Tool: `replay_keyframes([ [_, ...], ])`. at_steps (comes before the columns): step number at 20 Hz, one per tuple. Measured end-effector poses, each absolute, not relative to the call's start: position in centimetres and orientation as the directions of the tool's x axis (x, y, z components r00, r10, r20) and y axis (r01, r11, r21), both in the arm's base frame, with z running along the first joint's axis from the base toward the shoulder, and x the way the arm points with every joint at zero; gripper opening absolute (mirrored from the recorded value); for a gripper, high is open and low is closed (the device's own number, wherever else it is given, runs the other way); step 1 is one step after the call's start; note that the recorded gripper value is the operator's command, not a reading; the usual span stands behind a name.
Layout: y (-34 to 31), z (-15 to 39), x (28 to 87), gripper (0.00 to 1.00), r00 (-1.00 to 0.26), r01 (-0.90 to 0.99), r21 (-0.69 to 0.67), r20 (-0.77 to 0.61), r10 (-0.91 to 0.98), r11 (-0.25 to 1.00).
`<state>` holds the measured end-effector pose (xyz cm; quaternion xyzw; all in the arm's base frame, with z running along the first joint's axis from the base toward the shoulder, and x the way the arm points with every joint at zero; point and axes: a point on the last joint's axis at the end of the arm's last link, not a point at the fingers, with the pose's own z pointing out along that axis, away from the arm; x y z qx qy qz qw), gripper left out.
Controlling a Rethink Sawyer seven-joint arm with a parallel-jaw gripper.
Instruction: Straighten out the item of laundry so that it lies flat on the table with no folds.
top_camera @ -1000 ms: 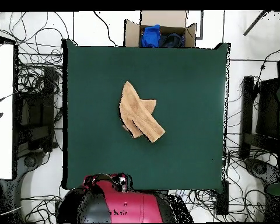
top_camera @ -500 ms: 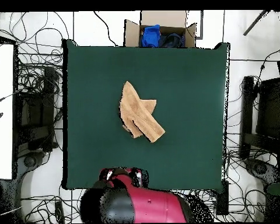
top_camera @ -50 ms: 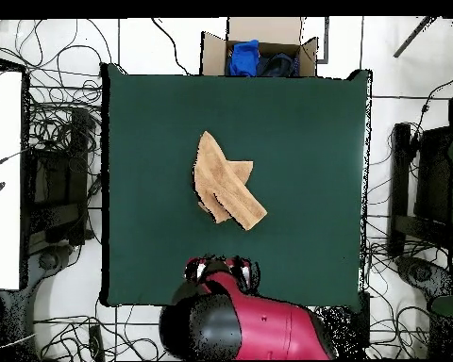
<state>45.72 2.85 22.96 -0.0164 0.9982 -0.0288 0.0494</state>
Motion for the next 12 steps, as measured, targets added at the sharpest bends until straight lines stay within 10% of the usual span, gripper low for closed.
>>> replay_keyframes([
  [12, 2.1, 18.1, 43.7, 1.00, -0.992, -0.112, -0.078, -0.046, -0.115, 0.991],
])
